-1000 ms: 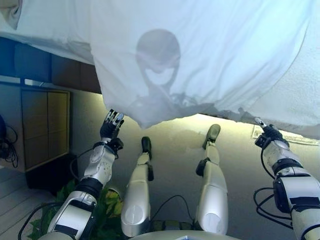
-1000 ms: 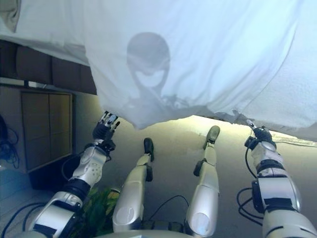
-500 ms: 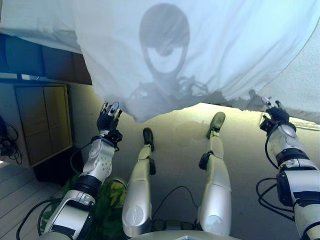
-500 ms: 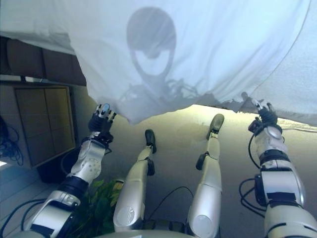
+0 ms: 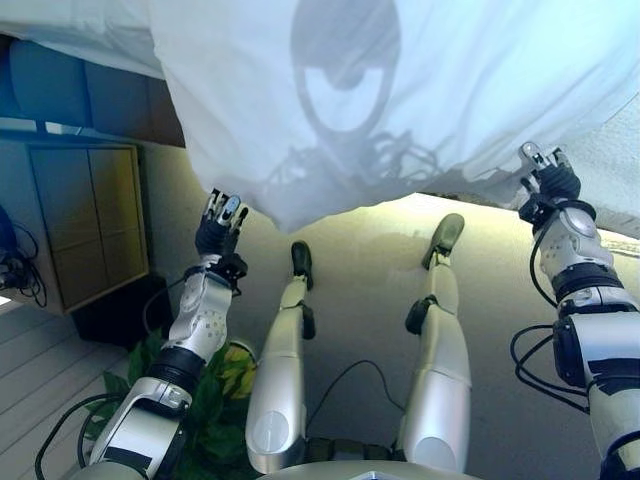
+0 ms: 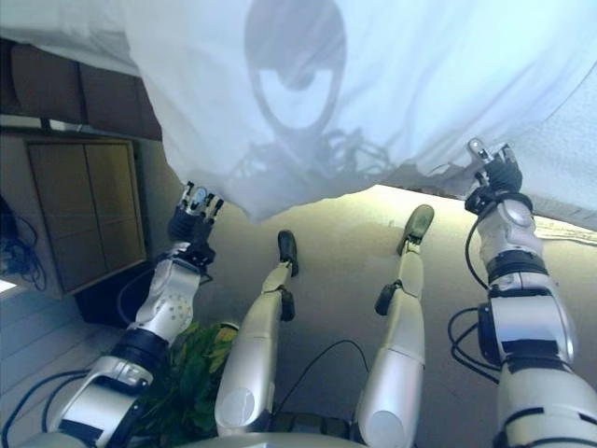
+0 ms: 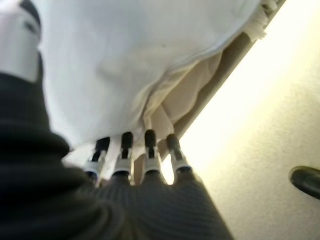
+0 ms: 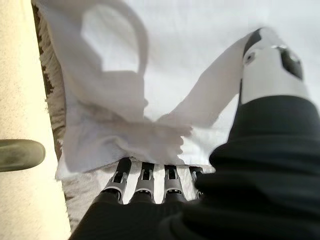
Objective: Make the bed neatly
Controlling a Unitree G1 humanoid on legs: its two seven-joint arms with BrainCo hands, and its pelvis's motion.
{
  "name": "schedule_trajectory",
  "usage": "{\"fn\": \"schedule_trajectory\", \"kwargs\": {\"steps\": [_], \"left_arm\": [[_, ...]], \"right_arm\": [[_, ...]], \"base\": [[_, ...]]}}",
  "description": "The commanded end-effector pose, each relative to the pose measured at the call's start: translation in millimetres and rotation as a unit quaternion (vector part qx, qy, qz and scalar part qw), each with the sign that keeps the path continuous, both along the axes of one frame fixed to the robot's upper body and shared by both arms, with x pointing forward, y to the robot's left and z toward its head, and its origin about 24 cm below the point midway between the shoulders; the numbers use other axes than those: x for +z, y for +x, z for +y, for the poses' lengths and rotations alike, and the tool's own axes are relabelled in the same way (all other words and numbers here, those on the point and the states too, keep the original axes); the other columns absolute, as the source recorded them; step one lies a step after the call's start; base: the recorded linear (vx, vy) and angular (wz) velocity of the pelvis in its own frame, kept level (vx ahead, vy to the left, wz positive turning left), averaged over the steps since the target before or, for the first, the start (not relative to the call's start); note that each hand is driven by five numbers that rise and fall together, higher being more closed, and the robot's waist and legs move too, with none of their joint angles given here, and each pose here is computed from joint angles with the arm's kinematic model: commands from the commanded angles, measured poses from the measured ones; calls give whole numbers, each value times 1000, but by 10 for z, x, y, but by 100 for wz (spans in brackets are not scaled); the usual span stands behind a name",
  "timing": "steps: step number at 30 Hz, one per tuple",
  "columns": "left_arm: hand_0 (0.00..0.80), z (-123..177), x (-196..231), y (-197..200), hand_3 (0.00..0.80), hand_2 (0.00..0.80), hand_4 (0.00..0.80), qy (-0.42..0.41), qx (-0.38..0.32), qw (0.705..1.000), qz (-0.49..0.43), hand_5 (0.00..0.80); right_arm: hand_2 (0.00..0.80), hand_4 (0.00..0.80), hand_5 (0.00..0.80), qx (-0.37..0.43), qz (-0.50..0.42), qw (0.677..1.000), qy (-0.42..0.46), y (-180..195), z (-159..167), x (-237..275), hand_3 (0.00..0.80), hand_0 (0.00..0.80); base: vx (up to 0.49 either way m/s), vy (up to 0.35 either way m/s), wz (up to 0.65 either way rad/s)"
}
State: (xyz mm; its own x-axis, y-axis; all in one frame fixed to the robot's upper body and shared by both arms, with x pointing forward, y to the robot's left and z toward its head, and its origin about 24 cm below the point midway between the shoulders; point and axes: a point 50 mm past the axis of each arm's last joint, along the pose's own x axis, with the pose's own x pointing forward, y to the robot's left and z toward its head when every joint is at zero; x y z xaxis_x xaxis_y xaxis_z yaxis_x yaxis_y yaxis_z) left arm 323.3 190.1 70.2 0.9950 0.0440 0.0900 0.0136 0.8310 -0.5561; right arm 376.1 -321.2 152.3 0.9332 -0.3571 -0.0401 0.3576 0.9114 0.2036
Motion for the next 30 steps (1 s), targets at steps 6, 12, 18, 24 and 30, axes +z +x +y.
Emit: {"fn": "schedule_trajectory", "kwargs": {"steps": [6,12,18,24,30], "left_arm": [[0,-147,98,-29,0,0,0,-29,-15,999,-36,0],[0,-178,8,-36,0,0,0,-33,-27,999,-31,0],[0,-178,1,-31,0,0,0,-33,-32,998,-33,0],[0,-179,-30,-41,0,0,0,-31,-29,999,-25,0],[0,-158,-38,-27,0,0,0,-28,-26,999,-23,0]], "right_arm": [[0,0,0,98,-62,991,-71,197,381,458,0,0],[0,0,0,134,-22,988,-74,220,541,219,0,0],[800,800,800,133,-8,988,-74,205,533,131,800,800],[800,800,800,106,16,992,-66,177,477,24,800,800],[800,800,800,84,36,995,-43,140,399,-78,800,800]], "base": [[-1,-1,2],[7,38,-3],[10,24,-4],[1,6,1],[0,0,0]]}}
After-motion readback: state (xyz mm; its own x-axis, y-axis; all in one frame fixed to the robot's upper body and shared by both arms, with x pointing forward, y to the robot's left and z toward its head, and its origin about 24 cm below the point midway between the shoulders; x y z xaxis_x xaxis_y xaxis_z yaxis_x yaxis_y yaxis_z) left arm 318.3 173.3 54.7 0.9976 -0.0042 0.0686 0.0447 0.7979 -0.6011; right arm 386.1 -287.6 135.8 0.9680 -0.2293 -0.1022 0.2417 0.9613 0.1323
